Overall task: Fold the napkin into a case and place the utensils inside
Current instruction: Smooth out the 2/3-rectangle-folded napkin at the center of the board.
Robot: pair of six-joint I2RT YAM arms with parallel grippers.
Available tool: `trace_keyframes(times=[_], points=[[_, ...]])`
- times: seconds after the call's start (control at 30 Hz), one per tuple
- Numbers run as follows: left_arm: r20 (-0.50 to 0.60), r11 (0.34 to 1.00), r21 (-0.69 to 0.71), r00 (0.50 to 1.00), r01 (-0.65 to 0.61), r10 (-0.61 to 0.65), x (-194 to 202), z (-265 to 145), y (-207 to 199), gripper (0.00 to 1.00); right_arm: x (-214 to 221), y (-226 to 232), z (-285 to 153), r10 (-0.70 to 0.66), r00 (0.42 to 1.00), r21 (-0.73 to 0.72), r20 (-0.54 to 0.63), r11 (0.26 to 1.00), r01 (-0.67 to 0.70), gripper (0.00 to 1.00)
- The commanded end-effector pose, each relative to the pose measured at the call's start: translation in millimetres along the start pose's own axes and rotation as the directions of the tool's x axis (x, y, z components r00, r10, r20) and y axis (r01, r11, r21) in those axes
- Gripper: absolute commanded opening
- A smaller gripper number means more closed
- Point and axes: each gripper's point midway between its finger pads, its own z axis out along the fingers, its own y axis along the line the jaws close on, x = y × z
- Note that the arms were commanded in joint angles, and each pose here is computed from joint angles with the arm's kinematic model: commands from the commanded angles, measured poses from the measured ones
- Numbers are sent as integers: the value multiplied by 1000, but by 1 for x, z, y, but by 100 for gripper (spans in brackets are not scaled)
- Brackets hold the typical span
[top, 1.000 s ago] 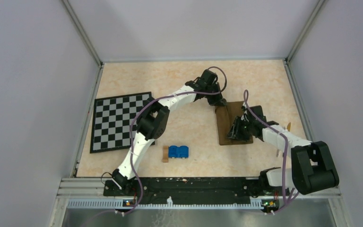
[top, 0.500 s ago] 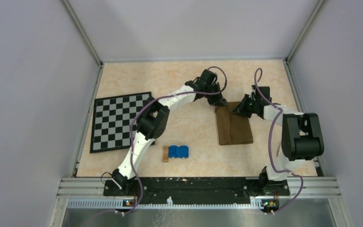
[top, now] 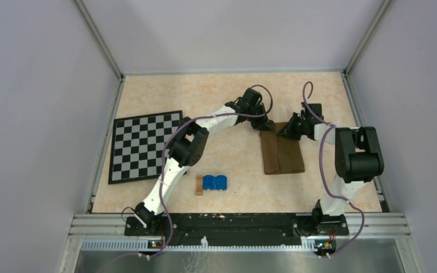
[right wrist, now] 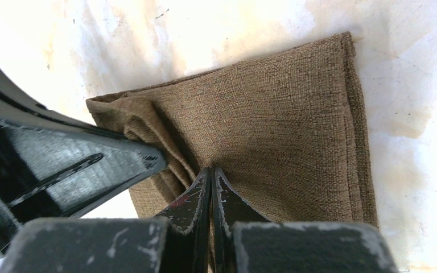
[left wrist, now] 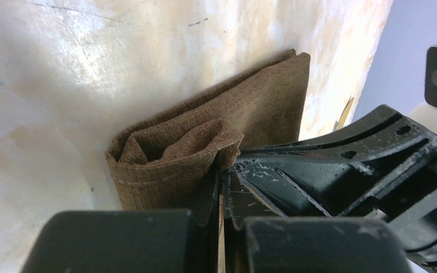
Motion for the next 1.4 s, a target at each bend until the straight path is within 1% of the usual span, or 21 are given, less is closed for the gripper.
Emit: trace_keyframes(times=[0.0,0.33,0.4,0.47,0.5,0.53,0.6,0.63,0.67,0.77,0.83,0.9,0.97,1.03,1.1,1.17,1.23,1.27,1.3,1.33,1.37], points=[[53,998,69,999,-2,-1,-15,4,-22,0,-11,4,6,-26,999,-19,23,999,26,0],[82,998,62,996,19,-25,-22,14,-15,0,-4,5,10,-35,999,-20,-5,999,34,0],[77,998,53,996,30,-34,-20,18,-9,0,-10,9,2,-56,998,0,7,998,56,0],[74,998,43,996,39,-42,-18,21,-2,0,-24,19,-21,-95,994,32,54,995,93,0],[75,998,41,996,43,-46,-17,22,1,0,-28,22,-33,-121,990,51,76,992,118,6],[73,998,38,996,46,-49,-17,24,3,0,-29,28,-45,-154,983,57,95,987,149,16],[70,998,38,996,48,-51,-16,26,6,0,-21,40,-61,-199,975,46,99,980,195,29],[67,998,37,996,50,-52,-15,27,7,0,-12,49,-65,-211,974,1,80,977,211,32],[68,998,34,996,52,-54,-15,28,9,0,2,58,-66,-220,974,-63,49,973,222,33],[63,998,36,996,58,-60,-14,30,10,0,47,81,-63,-246,966,-263,-83,940,217,29],[64,998,38,996,56,-58,-14,30,10,0,65,86,-57,-261,958,-335,-120,919,209,26],[62,998,38,997,52,-55,-14,29,11,0,78,82,-50,-263,951,-339,-165,920,195,19],[59,998,40,997,49,-51,-14,28,10,0,87,72,-44,-246,952,-318,-184,931,180,11],[59,998,41,997,42,-44,-15,27,10,2,94,54,-40,-227,954,-248,-195,953,176,8],[60,999,44,998,32,-35,-17,25,9,4,98,39,-37,-220,955,-189,-201,965,183,7],[54,998,55,998,23,-26,-17,23,7,11,95,22,-35,-212,958,-97,-192,976,197,4],[39,996,84,999,-6,3,-15,20,-1,23,91,10,-36,-207,965,-24,-164,978,206,2],[31,994,101,999,-29,26,-15,16,-7,31,89,4,-37,-203,967,8,-152,978,207,2],[20,991,122,998,-61,59,-13,10,-14,41,87,2,-38,-201,969,25,-142,978,207,2],[20,985,141,995,-96,94,-14,2,-22,53,86,0,-38,-198,970,28,-137,979,204,2],[24,978,161,991,-135,132,-13,-7,-33,63,86,1,-38,-197,971,21,-136,979,202,1]])
